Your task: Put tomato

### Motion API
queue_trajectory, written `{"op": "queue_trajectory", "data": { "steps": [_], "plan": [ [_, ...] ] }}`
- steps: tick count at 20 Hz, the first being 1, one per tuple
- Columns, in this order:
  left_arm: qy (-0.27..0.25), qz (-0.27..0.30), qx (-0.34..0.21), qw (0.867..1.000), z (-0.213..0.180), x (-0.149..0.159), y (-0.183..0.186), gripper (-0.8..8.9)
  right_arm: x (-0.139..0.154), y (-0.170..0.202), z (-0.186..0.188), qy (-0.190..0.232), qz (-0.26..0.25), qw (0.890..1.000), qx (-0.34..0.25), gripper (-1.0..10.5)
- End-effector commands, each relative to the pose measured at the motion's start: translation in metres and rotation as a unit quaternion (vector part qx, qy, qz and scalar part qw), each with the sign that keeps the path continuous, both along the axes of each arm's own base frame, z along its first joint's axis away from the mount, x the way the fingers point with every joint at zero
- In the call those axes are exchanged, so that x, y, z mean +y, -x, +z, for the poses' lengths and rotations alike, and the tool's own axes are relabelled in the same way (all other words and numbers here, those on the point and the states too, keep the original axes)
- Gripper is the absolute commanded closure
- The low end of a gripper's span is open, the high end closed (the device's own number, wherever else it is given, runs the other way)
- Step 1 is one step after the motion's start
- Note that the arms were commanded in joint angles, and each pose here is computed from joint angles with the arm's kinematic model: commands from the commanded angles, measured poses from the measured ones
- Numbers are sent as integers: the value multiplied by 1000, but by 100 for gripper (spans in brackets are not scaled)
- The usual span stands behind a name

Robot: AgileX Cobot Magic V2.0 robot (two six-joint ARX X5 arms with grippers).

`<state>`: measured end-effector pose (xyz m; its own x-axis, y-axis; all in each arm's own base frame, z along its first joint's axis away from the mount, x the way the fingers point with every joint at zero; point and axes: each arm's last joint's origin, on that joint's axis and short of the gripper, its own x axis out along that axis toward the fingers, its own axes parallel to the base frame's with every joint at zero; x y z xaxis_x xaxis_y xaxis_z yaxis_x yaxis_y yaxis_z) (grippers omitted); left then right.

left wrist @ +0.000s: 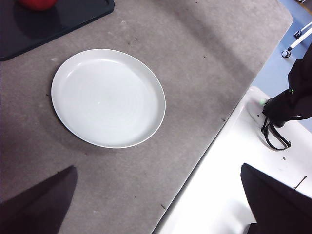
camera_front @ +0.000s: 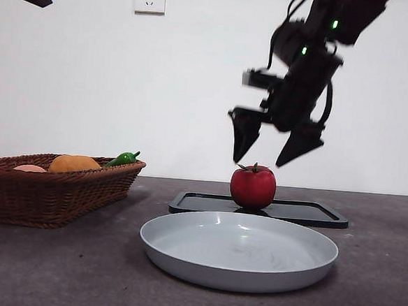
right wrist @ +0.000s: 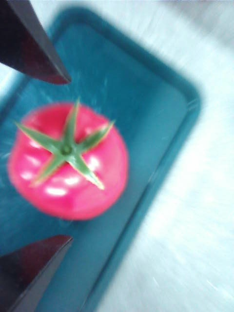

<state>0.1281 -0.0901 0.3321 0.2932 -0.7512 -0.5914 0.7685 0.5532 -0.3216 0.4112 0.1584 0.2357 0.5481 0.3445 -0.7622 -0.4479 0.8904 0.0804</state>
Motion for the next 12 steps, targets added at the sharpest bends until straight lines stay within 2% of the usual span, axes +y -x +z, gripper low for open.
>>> {"op": "queue_trajectory", "data": {
  "steps": [1,3,8,12],
  "plan": [
    [6,-7,-8,1000,5,-1,-1,261,-2,12,29,-4,0,1000,-7,456],
    [6,-7,-7,1000,5,-1,-1,260,-11,35,60,-10,-7,1000,0,456],
    [6,-7,-8,1000,5,-1,-1,261,-33,92,129,-20,-10,999,-36,456],
    [6,-7,-8,1000,5,-1,-1,261,-50,137,158,-36,-8,997,-73,456]
  ]
}}
